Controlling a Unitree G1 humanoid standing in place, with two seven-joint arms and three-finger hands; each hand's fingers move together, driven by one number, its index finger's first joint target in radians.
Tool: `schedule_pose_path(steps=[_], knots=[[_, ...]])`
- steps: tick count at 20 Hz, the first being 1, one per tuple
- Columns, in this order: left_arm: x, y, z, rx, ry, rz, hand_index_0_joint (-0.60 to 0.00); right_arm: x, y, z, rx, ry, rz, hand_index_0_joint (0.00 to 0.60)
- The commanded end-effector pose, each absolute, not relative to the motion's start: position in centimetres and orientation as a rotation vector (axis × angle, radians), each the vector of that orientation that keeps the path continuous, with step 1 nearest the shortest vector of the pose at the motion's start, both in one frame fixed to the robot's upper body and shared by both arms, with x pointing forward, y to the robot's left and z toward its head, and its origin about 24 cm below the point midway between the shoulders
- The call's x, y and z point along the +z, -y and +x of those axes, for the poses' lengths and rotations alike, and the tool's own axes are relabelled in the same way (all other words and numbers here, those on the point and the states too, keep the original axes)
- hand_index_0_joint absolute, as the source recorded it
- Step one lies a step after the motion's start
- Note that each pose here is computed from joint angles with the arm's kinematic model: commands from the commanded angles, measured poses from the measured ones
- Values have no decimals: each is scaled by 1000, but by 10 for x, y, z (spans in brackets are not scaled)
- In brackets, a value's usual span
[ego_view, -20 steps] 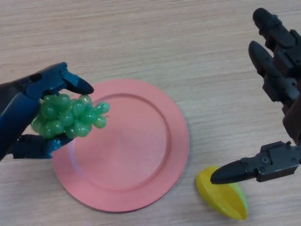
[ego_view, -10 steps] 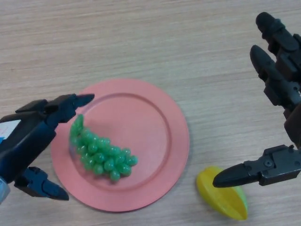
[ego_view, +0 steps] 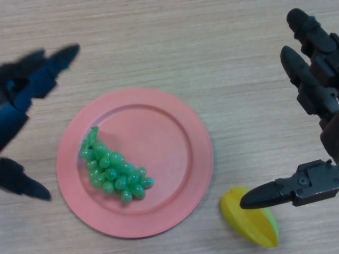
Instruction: Pick up the green grapes and place it on the plate
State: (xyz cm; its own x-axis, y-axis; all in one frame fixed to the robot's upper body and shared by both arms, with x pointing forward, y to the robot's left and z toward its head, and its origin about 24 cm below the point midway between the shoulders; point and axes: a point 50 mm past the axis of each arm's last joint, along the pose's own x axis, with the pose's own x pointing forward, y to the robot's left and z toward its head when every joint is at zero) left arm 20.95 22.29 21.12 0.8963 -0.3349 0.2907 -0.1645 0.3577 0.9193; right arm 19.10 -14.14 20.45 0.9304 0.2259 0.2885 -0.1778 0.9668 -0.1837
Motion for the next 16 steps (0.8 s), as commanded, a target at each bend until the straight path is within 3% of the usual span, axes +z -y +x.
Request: schedule_pose_path(steps=[1,6,9,12,15,16], knots=[[242,-237,198,126,712,1331,0,235,146,180,183,551,-141,0],[242,-251,199,235,808,1221,0,234,142,182,188,548,-144,0],[240,-252,202,307,849,966,0,234,140,183,196,547,-142,0],[240,-249,201,287,859,743,0,234,138,184,199,550,-139,0],[237,-243,201,160,812,414,0,234,138,184,203,550,-135,0],[234,-242,201,128,785,361,0,234,138,184,203,550,-134,0]])
